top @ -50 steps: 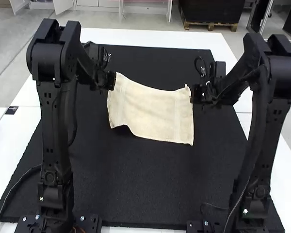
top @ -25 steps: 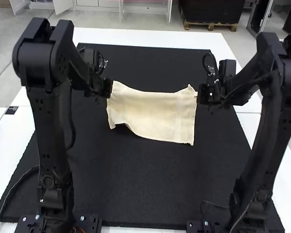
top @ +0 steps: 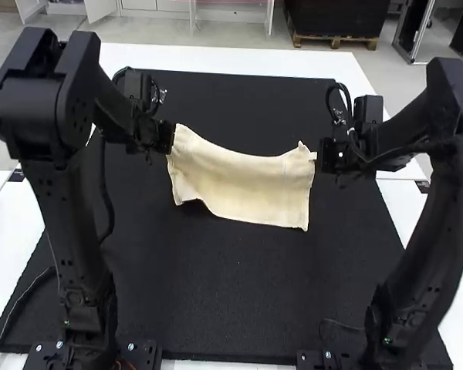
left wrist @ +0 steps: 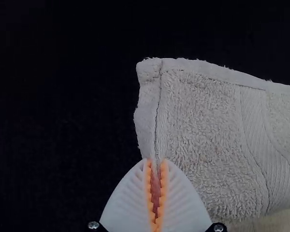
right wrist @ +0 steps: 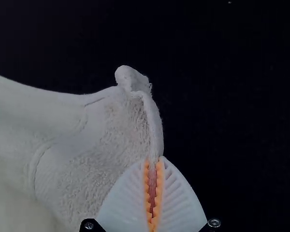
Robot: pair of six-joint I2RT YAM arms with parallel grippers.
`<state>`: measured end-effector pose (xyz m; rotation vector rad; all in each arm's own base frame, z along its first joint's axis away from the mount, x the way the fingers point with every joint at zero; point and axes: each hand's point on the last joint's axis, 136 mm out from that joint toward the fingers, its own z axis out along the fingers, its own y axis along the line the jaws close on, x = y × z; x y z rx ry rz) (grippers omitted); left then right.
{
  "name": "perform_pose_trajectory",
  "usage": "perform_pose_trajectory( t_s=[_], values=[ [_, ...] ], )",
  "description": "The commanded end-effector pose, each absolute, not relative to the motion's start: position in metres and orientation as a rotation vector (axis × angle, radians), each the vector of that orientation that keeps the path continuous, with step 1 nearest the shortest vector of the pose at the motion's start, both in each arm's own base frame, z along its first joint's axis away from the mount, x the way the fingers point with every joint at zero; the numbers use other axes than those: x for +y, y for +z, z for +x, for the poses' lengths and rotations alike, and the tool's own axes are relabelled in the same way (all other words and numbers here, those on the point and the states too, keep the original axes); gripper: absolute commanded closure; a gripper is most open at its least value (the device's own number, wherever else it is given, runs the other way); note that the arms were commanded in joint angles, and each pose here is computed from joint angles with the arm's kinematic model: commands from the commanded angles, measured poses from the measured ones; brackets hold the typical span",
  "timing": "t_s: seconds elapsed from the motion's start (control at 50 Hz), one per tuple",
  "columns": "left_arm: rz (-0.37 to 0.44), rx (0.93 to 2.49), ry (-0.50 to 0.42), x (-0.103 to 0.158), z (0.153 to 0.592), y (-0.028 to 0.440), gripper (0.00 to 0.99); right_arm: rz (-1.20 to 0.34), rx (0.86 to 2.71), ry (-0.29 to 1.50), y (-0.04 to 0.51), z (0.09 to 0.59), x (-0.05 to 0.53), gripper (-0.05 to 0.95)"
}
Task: Fold the towel.
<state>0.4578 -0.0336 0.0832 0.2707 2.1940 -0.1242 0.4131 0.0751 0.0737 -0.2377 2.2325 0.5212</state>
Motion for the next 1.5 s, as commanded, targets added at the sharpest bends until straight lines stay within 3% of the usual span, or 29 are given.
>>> perform_pose_trajectory(
  t_s=[0.0, 0.98, 1.12, 1.2, 1.26, 1.32, 1.38, 1.48],
  values=[
    [0.275, 2.173, -0.115, -0.03, 0.449, 0.093, 0.972, -0.265, 2.198, 0.528, 0.087, 0.406, 0.072, 0.92],
    [0.265, 2.234, -0.104, -0.027, 0.382, 0.055, 0.972, -0.269, 2.366, 0.574, 0.031, 0.328, 0.076, 0.92],
    [0.24, 2.185, -0.057, -0.021, 0.385, 0.058, 0.954, -0.285, 2.358, 0.542, 0.028, 0.326, 0.073, 0.81],
    [0.235, 2.171, -0.055, -0.021, 0.384, 0.058, 0.787, -0.282, 2.361, 0.534, 0.027, 0.326, 0.072, 0.54],
    [0.23, 2.173, -0.057, -0.02, 0.382, 0.056, 0.434, -0.279, 2.36, 0.534, 0.027, 0.327, 0.071, 0.3],
    [0.226, 2.181, -0.058, -0.019, 0.381, 0.054, 0.03, -0.271, 2.36, 0.532, 0.028, 0.327, 0.07, 0.14],
    [0.223, 2.184, -0.059, -0.019, 0.38, 0.053, 0.013, -0.256, 2.36, 0.534, 0.028, 0.327, 0.068, -0.01],
    [0.2, 2.186, -0.052, -0.012, 0.381, 0.054, 0.013, -0.248, 2.353, 0.537, 0.031, 0.328, 0.067, -0.01]
  ],
)
